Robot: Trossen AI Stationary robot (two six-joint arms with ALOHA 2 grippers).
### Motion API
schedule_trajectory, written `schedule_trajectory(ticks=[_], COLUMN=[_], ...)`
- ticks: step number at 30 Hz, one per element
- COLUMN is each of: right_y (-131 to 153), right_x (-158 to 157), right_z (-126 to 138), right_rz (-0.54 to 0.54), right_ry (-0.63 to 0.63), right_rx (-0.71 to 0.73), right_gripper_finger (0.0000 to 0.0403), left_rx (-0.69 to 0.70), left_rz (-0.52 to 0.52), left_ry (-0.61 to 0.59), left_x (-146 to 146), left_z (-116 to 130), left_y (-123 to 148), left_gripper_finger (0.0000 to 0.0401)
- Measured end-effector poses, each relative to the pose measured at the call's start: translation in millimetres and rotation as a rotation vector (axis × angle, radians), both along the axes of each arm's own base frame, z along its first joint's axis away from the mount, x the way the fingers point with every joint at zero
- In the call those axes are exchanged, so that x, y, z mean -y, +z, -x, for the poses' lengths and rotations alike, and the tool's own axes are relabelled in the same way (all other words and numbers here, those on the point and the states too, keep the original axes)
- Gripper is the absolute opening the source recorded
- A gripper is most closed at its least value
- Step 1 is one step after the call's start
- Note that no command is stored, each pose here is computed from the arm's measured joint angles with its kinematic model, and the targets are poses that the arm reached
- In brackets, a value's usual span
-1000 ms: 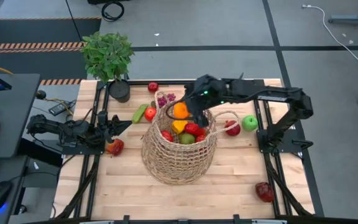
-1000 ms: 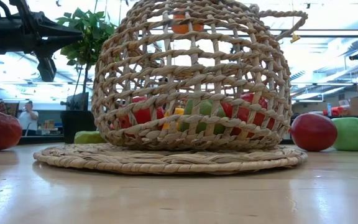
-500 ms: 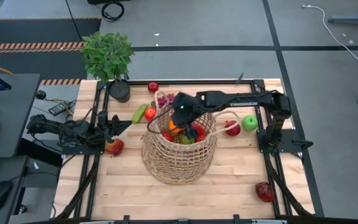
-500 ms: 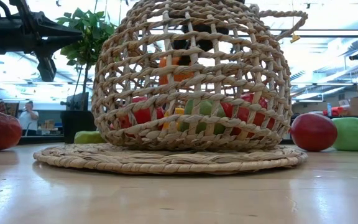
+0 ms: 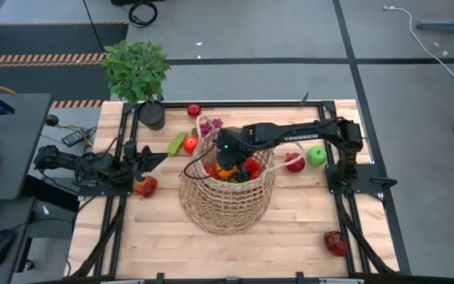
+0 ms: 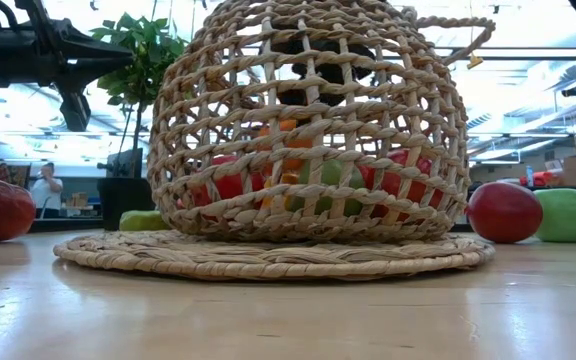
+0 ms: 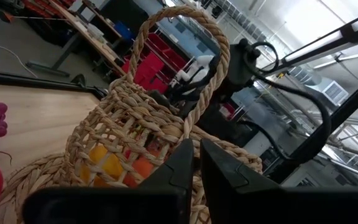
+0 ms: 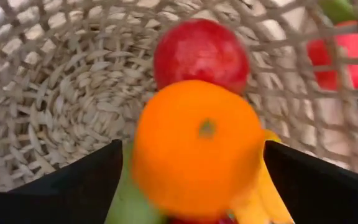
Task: Build produce basket
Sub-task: Put the orange into the brown basket, then put the red pomegranate into the brown basket
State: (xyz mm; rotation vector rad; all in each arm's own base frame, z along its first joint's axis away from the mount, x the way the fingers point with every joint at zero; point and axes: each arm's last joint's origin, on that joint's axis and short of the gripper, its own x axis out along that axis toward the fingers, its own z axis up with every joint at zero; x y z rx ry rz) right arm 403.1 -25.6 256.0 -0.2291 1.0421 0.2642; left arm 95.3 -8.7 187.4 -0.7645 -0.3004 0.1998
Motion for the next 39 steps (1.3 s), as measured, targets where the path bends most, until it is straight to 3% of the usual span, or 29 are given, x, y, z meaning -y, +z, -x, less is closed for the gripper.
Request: schedule_trajectory(ticks=[11,15,19,26,31,34,39], right_y=[82.3,114.9,137.7,153.8,157.2,149.4,121.2], right_x=[3.7,12.1,19.6,21.9,26.0,34.2,56.4], right_z=[45.8,76.4,112.5,170.0,197.0,204.7,215.0], right_rz=[0.06,0.089,0.023,-0.052,-0.099,-0.11,-0.217], right_ry=[-0.234,-0.421,-0.603,-0.802,-0.943,-0.965,-1.0], right_rx=[0.202,0.278,0.292,0.19,0.129,0.078,-0.032], right_gripper_finger=[0.0398,0.0395,0.0394,0.0394,0.0394,0.0394,0.039], left_rx=[0.002,0.001,0.001,0.001,0.001,0.001,0.001], left_rz=[0.0,0.0,0.0,0.0,0.0,0.0,0.0], left_ry=[0.0,0.0,0.0,0.0,0.0,0.0,0.0], left_x=[0.0,0.0,0.0,0.0,0.0,0.0,0.0], left_z=[0.1,0.0,0.0,0.0,0.0,0.1,0.0], left_y=[0.2,0.1,0.1,0.1,0.1,0.2,0.2], left_gripper_finger=[0.0036,0.0034,0.0036,0.0036,0.0034,0.0036,0.0034])
